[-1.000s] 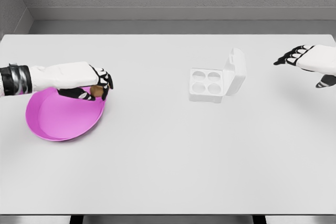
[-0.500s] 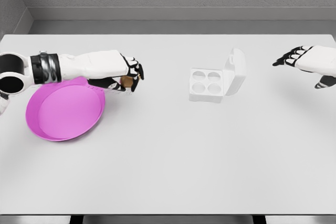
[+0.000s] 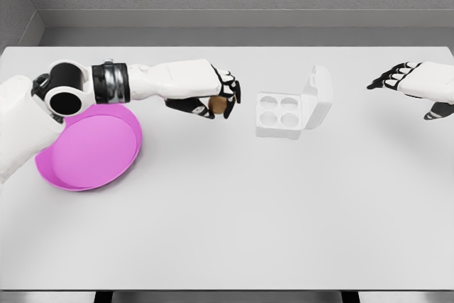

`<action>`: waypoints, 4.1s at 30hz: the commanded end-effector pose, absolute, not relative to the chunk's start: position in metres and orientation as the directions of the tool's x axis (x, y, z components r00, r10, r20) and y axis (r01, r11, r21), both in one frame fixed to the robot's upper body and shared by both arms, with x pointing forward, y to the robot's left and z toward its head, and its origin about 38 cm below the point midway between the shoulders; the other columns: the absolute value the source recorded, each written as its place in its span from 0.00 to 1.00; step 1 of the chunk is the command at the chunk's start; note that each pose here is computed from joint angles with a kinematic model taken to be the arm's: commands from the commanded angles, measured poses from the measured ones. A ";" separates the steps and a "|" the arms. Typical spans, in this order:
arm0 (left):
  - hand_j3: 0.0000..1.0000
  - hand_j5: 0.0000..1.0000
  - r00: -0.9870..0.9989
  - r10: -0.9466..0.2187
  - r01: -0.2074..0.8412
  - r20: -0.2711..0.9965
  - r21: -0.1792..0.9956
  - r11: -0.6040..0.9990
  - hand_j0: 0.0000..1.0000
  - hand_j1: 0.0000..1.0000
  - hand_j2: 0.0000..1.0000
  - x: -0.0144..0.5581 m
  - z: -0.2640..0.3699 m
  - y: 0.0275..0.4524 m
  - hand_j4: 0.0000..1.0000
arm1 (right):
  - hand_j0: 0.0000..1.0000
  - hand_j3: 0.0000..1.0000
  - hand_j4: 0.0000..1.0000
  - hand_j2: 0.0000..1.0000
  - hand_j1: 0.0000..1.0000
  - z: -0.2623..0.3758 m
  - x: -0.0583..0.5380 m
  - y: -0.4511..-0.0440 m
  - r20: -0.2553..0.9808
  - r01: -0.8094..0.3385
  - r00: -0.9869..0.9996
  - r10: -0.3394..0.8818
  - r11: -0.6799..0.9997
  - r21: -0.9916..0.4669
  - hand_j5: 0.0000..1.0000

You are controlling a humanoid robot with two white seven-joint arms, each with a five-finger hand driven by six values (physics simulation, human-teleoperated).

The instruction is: Pack egg into the box and close the box lid

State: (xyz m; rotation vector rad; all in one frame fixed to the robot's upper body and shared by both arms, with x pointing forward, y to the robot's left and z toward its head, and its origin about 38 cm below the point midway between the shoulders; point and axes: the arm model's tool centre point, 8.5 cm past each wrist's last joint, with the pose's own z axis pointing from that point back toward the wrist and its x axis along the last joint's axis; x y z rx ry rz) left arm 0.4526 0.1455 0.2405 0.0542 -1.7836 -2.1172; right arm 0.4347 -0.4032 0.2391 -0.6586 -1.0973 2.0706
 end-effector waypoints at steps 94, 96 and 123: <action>0.82 0.82 -0.847 -0.399 0.436 0.350 0.888 -0.147 0.82 0.82 0.82 0.509 0.174 0.043 0.82 | 1.00 1.00 1.00 1.00 1.00 0.236 0.433 -0.391 -0.110 -0.330 -0.657 0.746 -0.415 -0.848 1.00; 0.88 0.88 -0.847 -0.399 0.436 0.350 0.888 -0.147 0.88 0.88 0.88 0.509 0.174 0.043 0.88 | 1.00 1.00 1.00 1.00 1.00 0.236 0.433 -0.391 -0.110 -0.330 -0.657 0.746 -0.415 -0.848 1.00; 1.00 1.00 -0.812 -0.445 0.458 0.378 0.885 -0.084 1.00 1.00 1.00 0.520 0.183 0.091 1.00 | 1.00 1.00 1.00 1.00 1.00 0.233 0.429 -0.377 -0.106 -0.316 -0.692 0.714 -0.432 -0.845 1.00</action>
